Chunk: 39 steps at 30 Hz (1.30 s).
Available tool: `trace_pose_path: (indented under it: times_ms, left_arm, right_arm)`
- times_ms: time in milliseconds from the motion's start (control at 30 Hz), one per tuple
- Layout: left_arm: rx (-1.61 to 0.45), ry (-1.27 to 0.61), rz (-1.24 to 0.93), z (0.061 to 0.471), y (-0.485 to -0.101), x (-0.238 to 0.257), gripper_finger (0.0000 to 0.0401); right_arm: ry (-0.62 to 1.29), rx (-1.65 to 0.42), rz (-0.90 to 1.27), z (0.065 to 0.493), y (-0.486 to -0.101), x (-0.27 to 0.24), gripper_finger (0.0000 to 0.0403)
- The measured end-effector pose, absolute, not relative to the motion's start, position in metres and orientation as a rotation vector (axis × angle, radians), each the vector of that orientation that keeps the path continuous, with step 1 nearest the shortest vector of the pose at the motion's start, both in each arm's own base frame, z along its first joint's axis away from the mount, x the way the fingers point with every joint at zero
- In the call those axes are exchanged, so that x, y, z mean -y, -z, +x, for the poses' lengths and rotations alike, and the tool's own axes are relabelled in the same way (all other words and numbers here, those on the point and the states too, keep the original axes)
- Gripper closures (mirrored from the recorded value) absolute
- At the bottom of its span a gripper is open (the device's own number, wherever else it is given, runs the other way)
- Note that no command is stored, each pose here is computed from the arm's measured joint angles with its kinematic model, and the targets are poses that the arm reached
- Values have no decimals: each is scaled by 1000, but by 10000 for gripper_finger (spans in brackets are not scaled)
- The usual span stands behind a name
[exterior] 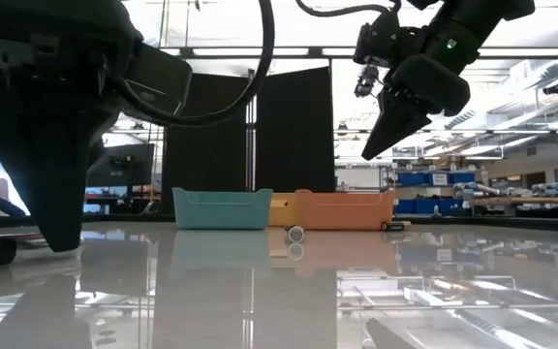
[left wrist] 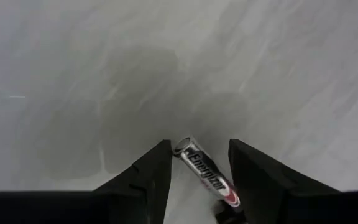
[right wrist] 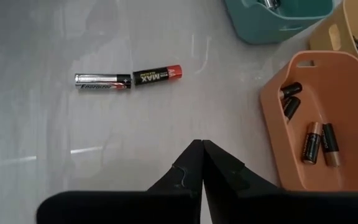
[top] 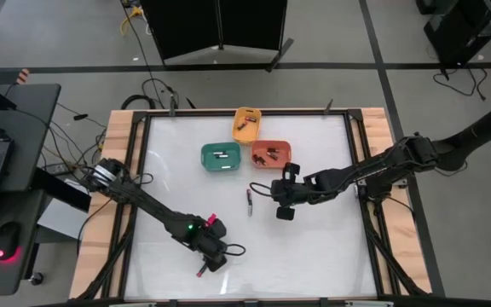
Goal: Sort batteries
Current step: Put the silver battery into the green bin
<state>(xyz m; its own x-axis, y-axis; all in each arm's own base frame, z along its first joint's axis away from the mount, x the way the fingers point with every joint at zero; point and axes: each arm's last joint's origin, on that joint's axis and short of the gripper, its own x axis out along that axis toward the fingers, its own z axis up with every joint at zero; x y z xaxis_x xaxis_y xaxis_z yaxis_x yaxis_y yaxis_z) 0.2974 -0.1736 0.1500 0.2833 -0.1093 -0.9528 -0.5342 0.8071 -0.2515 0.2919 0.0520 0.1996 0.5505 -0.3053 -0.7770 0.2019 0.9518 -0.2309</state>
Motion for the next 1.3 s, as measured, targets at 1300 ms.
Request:
trace_pose_path:
  times_ms: [1300]
  left_arm:
    - [-1159,-383,162,322,-222,20,359]
  right_arm:
    - [382,-1018,-167,280,-195,-57,388]
